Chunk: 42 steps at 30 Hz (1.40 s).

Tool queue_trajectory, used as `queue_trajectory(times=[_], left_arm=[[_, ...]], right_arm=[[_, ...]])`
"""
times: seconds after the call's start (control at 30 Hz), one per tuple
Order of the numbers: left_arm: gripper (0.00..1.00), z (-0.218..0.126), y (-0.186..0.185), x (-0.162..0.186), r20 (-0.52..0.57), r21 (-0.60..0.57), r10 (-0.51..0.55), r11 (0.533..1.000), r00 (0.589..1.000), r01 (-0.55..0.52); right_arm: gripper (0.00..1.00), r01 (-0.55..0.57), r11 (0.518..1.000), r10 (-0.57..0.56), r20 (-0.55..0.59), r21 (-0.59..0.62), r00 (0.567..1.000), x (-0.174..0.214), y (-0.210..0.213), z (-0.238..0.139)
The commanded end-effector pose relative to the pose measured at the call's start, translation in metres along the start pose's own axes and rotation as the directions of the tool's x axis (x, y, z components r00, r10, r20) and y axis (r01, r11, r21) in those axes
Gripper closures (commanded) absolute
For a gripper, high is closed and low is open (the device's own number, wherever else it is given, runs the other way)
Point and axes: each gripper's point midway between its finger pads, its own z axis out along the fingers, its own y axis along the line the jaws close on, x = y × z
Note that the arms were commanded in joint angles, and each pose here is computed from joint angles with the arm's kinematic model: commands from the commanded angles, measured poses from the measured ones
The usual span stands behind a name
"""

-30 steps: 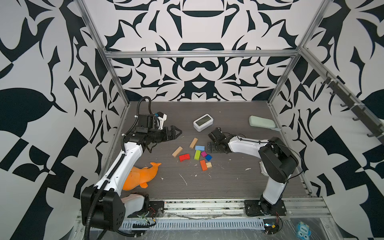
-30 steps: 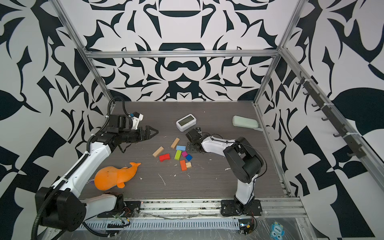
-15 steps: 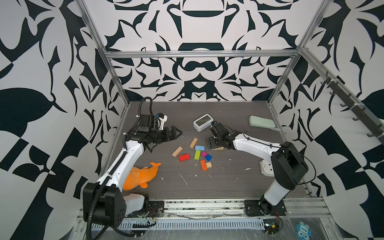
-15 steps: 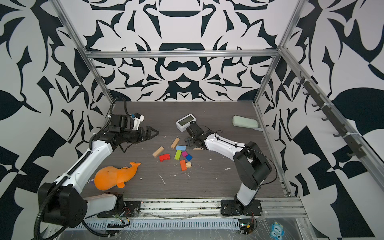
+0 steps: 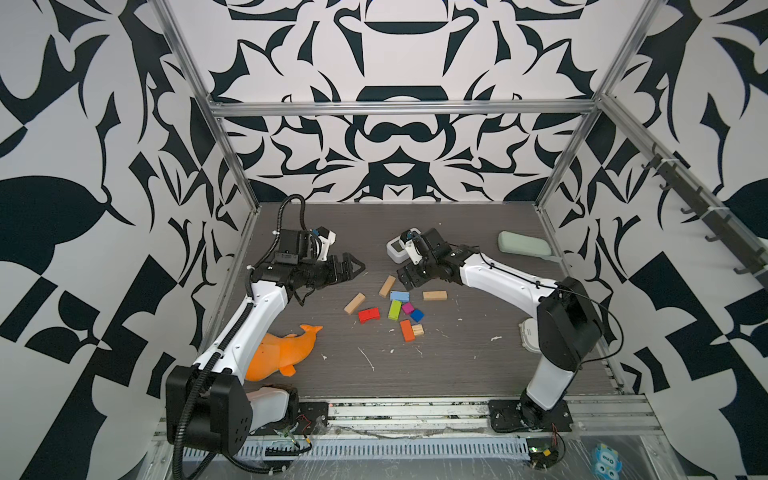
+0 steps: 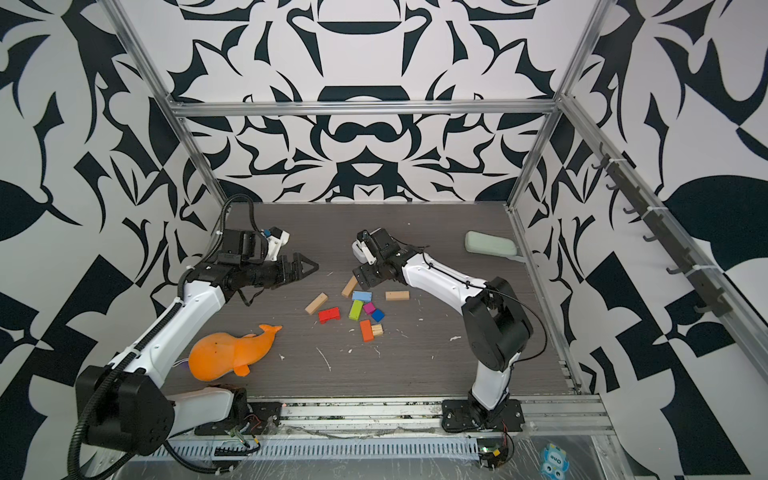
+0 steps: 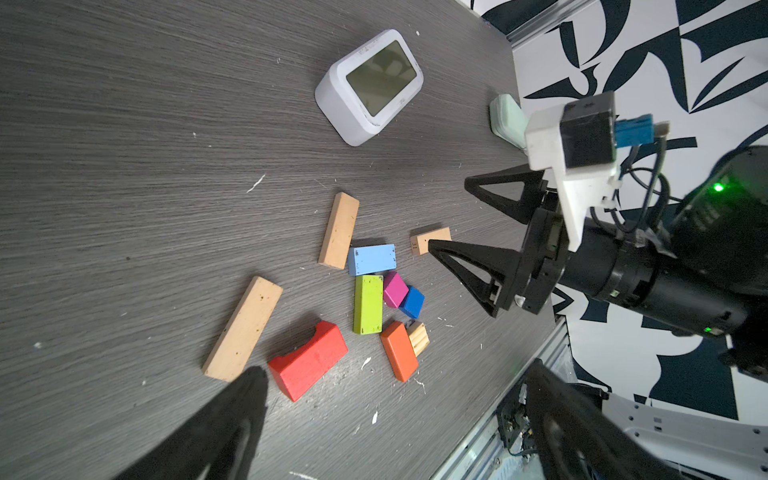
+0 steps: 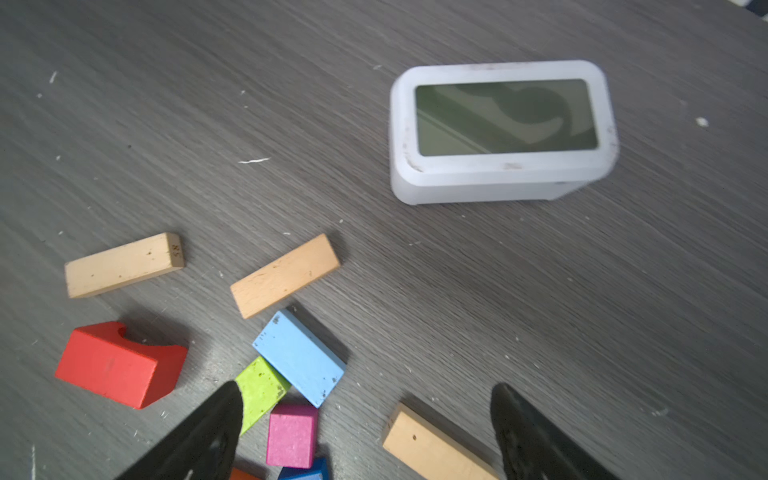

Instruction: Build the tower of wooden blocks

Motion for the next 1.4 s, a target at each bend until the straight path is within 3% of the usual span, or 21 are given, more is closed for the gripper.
queue_trajectory(times=[0.0,0.7,1.37], left_arm=[[0.0,-0.004,-0.009,0.001,0.001,0.026,0.01,1.0,1.0,-0.01],[0.01,-0.011,-0.014,-0.002,0.023,0.036,0.028,0.999,0.999,-0.029],[0.01,-0.011,-0.013,-0.001,0.021,0.026,0.025,0.999,0.999,-0.025]], right_arm=[[0.04,0.061,0.995,-0.059,0.032,-0.074,0.998,-0.016,0.014,-0.006],[0.07,0.205,0.956,-0.22,-0.049,-0.21,0.974,-0.039,0.04,0.048],[0.05,0.342,0.92,-0.378,-0.205,-0.193,0.903,0.001,0.055,0.097]])
